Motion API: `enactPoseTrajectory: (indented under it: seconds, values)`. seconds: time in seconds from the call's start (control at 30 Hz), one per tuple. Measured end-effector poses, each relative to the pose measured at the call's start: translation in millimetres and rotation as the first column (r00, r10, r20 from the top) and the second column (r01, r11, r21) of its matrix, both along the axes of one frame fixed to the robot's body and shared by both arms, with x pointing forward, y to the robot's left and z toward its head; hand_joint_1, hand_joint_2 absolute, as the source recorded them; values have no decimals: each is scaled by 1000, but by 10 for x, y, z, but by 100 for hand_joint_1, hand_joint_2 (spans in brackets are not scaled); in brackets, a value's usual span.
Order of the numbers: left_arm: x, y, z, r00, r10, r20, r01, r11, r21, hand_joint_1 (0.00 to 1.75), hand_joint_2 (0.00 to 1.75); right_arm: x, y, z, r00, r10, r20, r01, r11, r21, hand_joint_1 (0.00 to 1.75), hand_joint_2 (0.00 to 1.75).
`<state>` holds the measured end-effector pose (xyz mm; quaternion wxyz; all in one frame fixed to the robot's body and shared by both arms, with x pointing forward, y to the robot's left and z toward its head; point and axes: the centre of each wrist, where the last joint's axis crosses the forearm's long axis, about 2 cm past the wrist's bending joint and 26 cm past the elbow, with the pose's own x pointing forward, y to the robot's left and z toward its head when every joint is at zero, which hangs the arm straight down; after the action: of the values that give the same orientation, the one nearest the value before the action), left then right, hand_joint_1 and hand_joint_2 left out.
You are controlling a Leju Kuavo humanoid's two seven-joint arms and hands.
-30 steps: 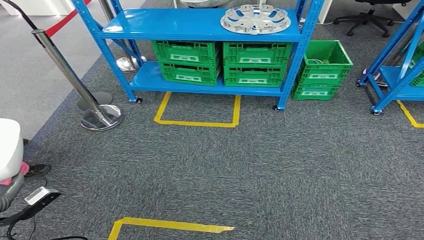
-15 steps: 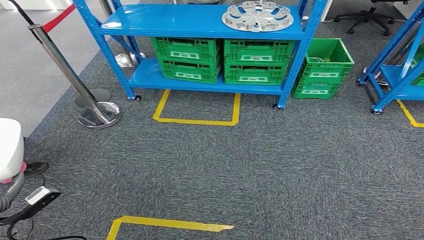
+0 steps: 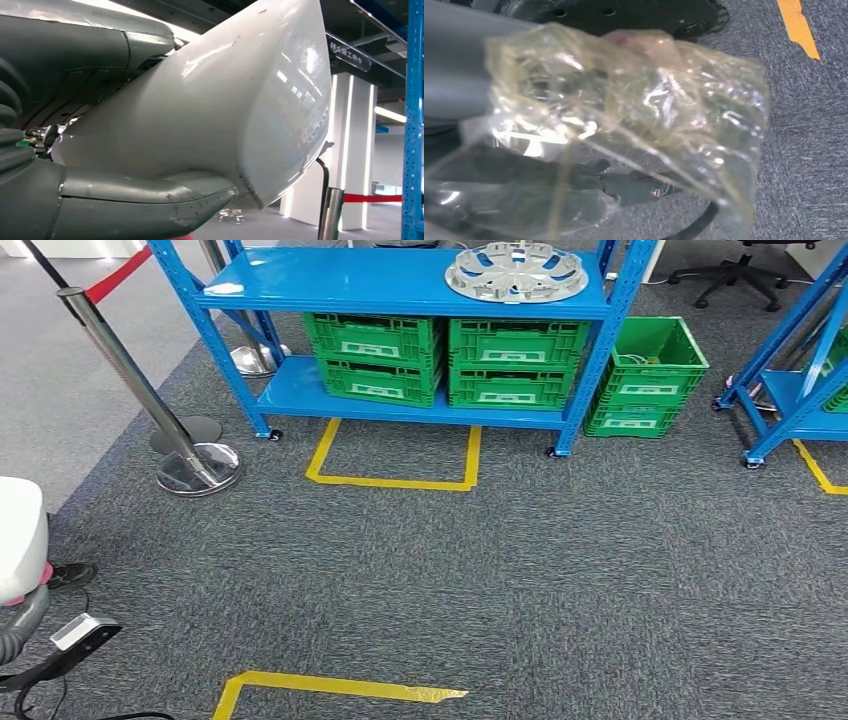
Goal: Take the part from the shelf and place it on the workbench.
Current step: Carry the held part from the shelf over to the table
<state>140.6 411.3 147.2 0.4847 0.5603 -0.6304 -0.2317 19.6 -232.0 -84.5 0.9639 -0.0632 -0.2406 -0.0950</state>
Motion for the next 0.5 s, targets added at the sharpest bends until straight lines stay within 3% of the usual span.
enactPoseTrajectory:
  seconds: [0.5]
  values:
    - [-48, 13, -18, 1000, 18, -23, -19, 1000, -9, 175, 175, 0, -10, 12, 1000, 3, -11, -3, 1000, -22, 0, 0]
